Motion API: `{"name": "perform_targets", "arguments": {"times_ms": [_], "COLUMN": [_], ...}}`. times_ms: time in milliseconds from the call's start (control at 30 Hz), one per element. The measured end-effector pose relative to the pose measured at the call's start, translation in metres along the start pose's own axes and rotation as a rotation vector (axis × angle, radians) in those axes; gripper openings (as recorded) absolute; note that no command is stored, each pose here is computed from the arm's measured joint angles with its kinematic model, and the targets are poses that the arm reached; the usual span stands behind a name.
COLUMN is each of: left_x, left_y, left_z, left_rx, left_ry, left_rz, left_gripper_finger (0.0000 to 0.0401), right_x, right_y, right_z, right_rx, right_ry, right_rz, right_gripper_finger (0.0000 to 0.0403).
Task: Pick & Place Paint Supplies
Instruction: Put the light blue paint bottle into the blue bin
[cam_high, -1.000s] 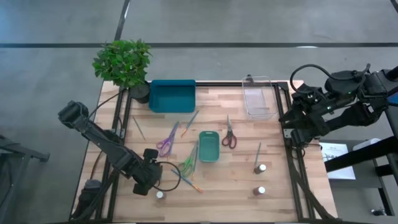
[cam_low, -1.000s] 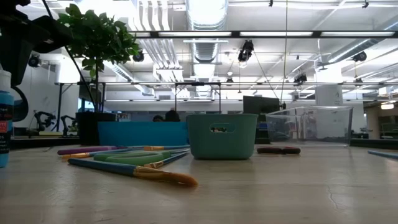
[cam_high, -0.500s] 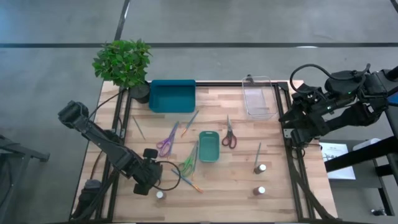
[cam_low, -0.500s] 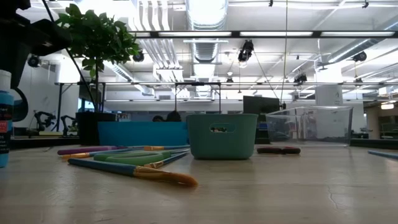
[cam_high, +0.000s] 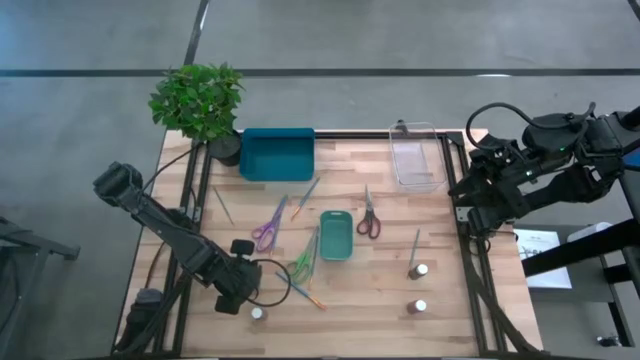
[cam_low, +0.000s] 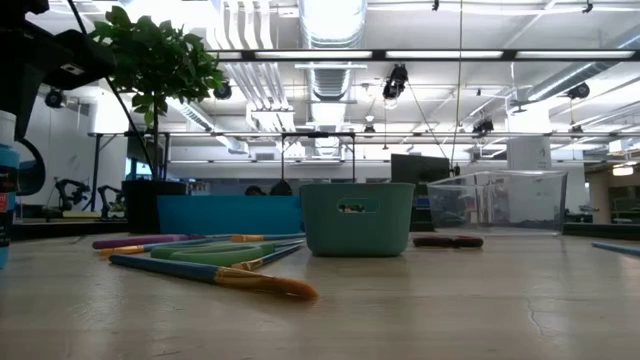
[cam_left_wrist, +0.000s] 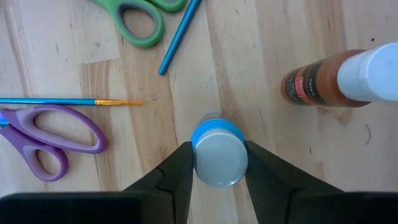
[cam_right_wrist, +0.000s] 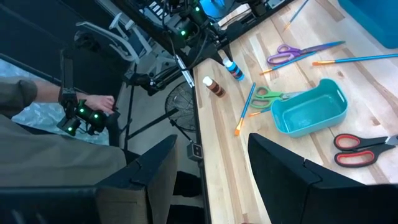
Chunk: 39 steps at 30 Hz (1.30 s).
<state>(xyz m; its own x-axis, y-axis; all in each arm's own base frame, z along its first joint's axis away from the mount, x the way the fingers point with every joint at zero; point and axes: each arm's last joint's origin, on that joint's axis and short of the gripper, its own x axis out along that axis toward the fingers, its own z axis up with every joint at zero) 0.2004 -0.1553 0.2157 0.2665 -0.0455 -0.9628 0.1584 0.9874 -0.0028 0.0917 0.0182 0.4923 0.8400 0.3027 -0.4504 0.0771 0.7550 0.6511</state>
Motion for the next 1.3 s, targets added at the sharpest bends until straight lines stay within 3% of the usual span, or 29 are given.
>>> {"name": "perform_targets", "arguments": {"times_ms": [300,600,1033,1300], "left_x": [-0.015,-0.045,-0.076,-0.069], "left_y": [0.011,0.041,0.107,0.123], "left_z": [0.004,0.024,0.061,0.094], "left_rx": [-0.042,-0.122,-0.078,-0.005], "left_ry": [-0.013,-0.124,-0.234,-0.204], "left_rz": [0.031,0.041,0.127,0.139], "left_gripper_finger": [0.0122,0.0121,0.0120,0.0124], "right_x": [0.000,0.000,-0.002,-0.003], "right_y": [0.000,0.000,-0.001,-0.002], "right_z": [0.000,0.000,-0.001,-0.003], "right_rx": [-0.006,-0.025,-0.034,-0.040], "right_ry": [0.001,0.000,0.001,0.008], "right_rz": [-0.001,-0.003,-0.006,-0.017], "right_gripper_finger": [0.0192,0.0192,0.0192,0.0192]}}
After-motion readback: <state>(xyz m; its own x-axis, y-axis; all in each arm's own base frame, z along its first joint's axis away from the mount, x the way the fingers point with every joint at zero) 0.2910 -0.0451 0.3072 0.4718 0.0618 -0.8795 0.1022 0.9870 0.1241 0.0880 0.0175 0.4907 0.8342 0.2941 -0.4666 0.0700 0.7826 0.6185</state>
